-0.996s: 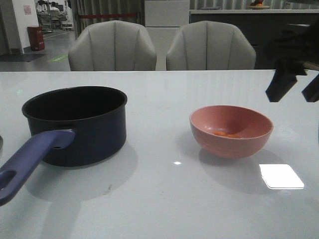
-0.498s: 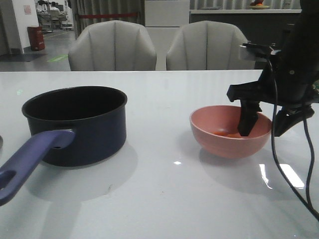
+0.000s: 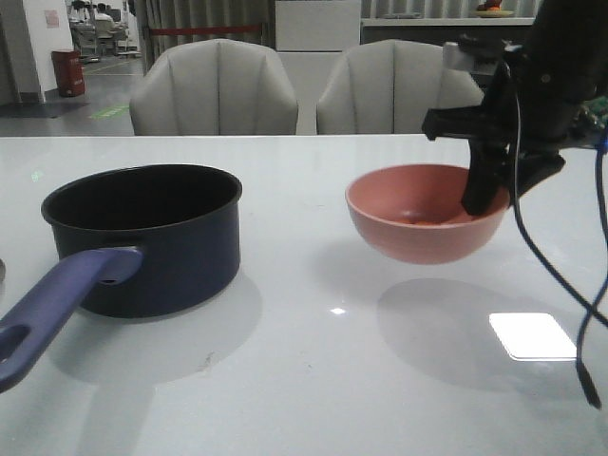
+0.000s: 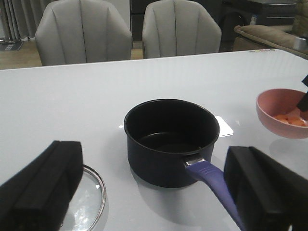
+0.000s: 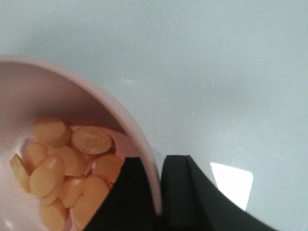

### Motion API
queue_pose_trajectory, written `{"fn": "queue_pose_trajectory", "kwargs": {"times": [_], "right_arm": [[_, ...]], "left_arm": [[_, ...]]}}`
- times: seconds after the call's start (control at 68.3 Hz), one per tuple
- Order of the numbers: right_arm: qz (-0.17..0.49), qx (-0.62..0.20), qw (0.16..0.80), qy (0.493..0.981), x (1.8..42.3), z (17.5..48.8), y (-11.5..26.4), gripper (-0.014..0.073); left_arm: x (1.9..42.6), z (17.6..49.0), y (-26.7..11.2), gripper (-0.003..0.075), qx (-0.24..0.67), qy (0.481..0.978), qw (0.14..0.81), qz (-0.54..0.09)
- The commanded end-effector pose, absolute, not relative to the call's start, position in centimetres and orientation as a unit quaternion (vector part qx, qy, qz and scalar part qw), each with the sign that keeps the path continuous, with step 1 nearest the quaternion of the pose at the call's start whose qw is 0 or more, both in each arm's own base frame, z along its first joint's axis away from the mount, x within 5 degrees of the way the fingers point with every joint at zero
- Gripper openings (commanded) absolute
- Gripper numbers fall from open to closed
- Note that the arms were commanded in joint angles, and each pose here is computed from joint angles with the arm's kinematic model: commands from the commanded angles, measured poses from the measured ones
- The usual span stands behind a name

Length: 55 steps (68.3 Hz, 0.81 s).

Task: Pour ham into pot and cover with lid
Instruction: 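Lift the pink bowl with the right gripper and carry it over the saucepan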

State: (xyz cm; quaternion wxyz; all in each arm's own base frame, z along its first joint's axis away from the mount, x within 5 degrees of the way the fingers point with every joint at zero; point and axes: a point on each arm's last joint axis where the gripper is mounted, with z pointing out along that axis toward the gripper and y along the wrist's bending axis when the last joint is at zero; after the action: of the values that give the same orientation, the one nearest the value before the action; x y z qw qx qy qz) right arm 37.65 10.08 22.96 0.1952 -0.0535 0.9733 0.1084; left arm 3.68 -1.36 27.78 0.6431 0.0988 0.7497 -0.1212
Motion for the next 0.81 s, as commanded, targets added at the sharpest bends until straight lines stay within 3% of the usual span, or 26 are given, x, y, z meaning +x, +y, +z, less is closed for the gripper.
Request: {"fn": "queue_pose_trajectory", "kwargs": {"times": [0.0, 0.103, 0.264, 0.439, 0.63, 0.791], "right_arm": [[0.148, -0.03, 0.269, 0.951, 38.0, 27.6, 10.3, 0.0146], [0.199, -0.011, 0.273, 0.941, 38.1, 29.0, 11.4, 0.0146], [0.22, -0.119, 0.313, 0.916, 37.2, 32.2, 16.2, 0.0146], [0.243, -0.176, 0.341, 0.891, 36.1, 34.6, 20.8, 0.0146], [0.251, -0.185, 0.35, 0.883, 36.1, 34.8, 22.2, 0.0146], [0.25, -0.197, 0.396, 0.861, 36.1, 35.4, 23.3, 0.0146]], "left_arm": [[3.7, 29.4, -1.4, 0.0638, 0.095, 0.717, 0.679, -0.131], [3.7, 29.3, -1.4, 0.0638, 0.093, 0.718, 0.677, -0.133], [3.7, 29.3, -1.4, 0.0638, 0.095, 0.718, 0.677, -0.131], [3.7, 29.3, -1.4, 0.0638, 0.093, 0.718, 0.677, -0.133], [3.7, 29.3, -1.4, 0.0638, 0.093, 0.718, 0.677, -0.133], [3.7, 29.3, -1.4, 0.0638, 0.093, 0.718, 0.677, -0.133]]}}
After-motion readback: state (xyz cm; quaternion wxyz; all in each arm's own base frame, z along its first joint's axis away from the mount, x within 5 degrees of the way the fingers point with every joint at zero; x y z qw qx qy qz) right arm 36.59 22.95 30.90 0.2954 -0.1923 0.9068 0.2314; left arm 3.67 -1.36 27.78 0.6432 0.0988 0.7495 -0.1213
